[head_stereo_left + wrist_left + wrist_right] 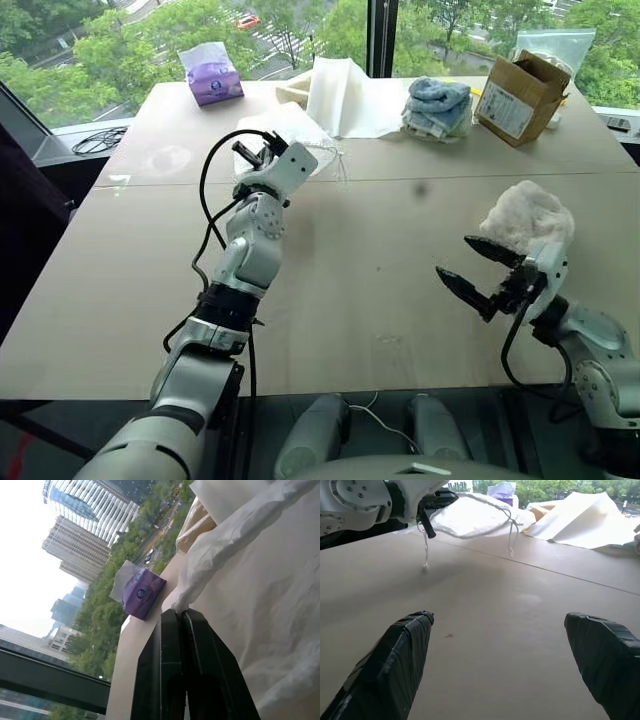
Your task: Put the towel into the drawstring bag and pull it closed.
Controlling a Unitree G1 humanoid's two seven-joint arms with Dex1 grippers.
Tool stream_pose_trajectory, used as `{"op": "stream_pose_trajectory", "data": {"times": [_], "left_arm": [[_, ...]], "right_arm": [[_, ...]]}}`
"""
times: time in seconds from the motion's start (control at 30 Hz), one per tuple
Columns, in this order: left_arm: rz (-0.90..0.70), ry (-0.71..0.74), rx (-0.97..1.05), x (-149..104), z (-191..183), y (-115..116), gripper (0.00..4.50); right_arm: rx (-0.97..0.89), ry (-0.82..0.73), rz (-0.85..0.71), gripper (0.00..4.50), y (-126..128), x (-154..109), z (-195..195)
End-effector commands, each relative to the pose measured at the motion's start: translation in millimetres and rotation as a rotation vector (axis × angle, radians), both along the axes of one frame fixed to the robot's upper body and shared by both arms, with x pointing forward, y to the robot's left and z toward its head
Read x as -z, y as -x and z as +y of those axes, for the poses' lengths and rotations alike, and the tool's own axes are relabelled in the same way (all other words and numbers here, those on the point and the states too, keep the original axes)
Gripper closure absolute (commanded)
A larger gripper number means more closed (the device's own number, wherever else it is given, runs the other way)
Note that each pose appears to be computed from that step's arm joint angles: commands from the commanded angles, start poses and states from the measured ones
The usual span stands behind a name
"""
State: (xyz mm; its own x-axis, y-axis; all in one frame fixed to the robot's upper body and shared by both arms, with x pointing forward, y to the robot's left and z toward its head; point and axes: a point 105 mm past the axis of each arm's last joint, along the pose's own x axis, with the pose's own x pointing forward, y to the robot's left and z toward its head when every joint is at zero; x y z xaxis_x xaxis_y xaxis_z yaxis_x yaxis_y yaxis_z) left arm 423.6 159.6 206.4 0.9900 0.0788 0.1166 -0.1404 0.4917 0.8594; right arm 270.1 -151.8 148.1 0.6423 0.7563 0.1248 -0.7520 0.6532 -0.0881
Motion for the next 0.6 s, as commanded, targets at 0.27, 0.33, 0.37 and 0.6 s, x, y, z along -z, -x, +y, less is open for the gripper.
{"op": "stream_pose_trajectory", "data": {"times": [0.27, 0.33, 0.37, 0.6], "left_arm": [[-0.024, -0.044, 0.012, -35, -21, 5, 4.44], [-0.007, -0.059, 0.022, -30, -22, 5, 4.44], [-0.009, -0.048, 0.020, -32, -22, 6, 4.44], [0.000, -0.024, 0.036, -33, -28, 5, 4.44]], "right_arm": [[0.288, 0.149, -0.060, 0.00, -28, -11, -43], [0.412, 0.197, -0.051, 0.00, -39, -9, -64], [0.470, 0.216, -0.044, 0.00, -43, -9, -75], [0.635, 0.224, 0.034, 0.00, -58, -13, -108]]}}
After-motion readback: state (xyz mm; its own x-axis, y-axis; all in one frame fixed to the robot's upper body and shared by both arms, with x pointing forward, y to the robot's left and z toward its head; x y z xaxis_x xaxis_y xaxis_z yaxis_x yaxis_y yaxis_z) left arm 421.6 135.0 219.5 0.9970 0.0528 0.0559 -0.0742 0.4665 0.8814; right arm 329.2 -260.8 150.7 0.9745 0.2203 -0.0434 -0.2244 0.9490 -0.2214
